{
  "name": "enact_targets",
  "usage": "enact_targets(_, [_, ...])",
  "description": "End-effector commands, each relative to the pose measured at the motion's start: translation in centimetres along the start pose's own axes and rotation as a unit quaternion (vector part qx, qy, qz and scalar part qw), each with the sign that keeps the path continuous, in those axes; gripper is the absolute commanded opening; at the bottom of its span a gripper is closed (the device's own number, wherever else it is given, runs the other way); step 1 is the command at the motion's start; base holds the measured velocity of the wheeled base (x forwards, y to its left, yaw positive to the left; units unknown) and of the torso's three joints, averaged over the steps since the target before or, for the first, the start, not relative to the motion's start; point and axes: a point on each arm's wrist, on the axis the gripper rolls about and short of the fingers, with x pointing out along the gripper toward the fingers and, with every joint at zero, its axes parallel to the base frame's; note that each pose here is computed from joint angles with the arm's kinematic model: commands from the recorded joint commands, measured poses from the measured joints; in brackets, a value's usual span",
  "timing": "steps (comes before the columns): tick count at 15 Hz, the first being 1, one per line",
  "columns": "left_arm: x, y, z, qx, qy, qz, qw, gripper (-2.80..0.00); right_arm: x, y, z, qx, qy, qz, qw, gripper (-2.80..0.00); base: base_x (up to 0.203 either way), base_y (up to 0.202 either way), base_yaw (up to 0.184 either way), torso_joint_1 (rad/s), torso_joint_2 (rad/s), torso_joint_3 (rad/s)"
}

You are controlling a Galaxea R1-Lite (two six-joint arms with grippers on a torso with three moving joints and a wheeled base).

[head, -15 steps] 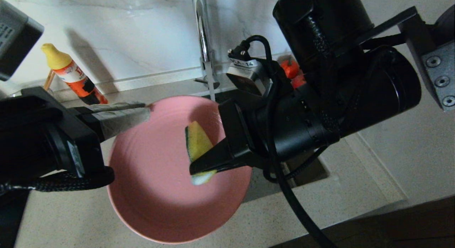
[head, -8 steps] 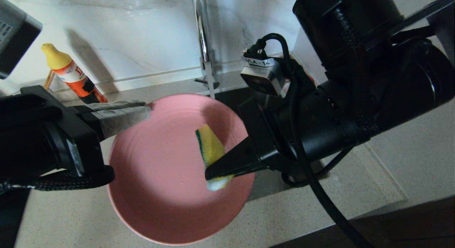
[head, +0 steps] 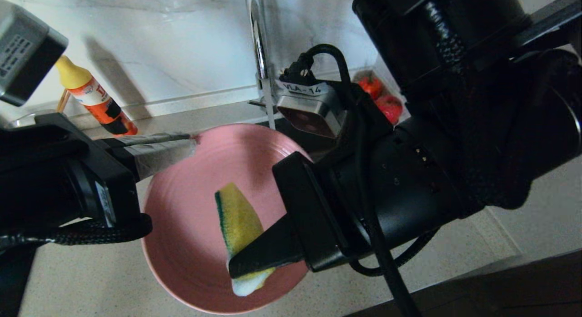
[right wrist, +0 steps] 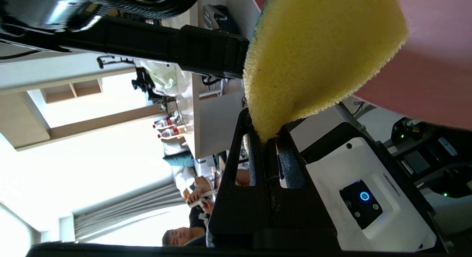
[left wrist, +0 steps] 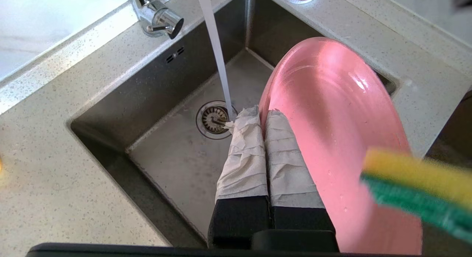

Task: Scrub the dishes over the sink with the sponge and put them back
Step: Wipe the plate

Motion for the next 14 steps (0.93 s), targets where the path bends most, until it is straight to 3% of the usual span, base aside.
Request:
enact_targets(1, [0.04, 0.01, 0.07, 0.0, -0.001, 0.001, 1.0, -2.8, 1.56, -0.62, 0.09, 0.009, 0.017, -0.007, 1.0, -2.8, 0.0, 0.0, 0.0, 0.0, 0.0, 0.0])
enact_targets(14, [-0.22, 0.26, 0.91, -0.005, -0.016, 0.006, 0.9998, -2.8, 1.72, -1.27, -0.28, 0.023, 0.032, -0.027, 0.999, -2.8, 0.0, 0.0, 0.0, 0.0, 0.0, 0.0])
